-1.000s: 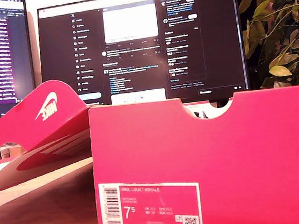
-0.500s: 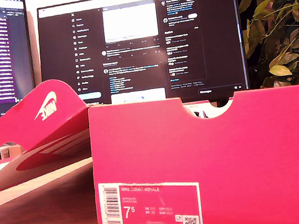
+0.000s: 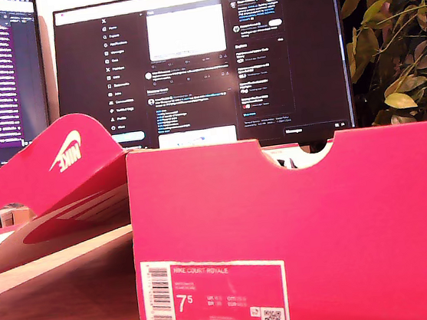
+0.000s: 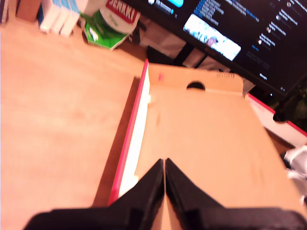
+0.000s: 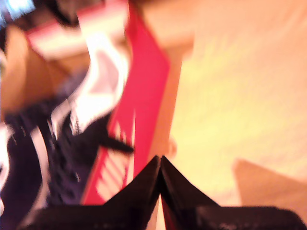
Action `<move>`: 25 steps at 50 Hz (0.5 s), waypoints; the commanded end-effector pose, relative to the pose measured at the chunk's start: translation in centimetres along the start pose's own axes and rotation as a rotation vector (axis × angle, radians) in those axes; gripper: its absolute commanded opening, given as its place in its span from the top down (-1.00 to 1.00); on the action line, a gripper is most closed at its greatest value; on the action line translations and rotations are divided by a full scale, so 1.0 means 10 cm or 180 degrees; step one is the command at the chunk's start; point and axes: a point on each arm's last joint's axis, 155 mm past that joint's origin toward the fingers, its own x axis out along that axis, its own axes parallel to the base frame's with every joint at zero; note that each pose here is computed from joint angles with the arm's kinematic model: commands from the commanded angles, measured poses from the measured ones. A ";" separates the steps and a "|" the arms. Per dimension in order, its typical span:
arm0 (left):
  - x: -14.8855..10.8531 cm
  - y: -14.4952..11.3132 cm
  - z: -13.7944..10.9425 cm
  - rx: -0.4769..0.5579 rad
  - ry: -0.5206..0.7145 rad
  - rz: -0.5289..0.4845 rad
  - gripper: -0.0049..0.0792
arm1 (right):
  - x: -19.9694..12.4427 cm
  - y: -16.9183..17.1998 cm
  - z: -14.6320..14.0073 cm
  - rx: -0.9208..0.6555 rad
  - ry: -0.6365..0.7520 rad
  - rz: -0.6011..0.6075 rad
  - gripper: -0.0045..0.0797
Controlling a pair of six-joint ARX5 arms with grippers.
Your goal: Close the red shoebox by pushing the lid with your left arm and holding the box in place with your right arm
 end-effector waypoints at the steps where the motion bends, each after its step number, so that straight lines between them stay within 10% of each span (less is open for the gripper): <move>1: 0.05 0.05 0.02 0.0090 0.0081 0.0078 0.93 | 0.01 0.05 0.04 0.0009 0.0058 0.0039 0.92; 25: 0.66 0.44 0.25 -0.0059 0.0926 0.0354 0.93 | 0.28 0.24 -0.05 -0.0126 0.0711 0.0292 0.92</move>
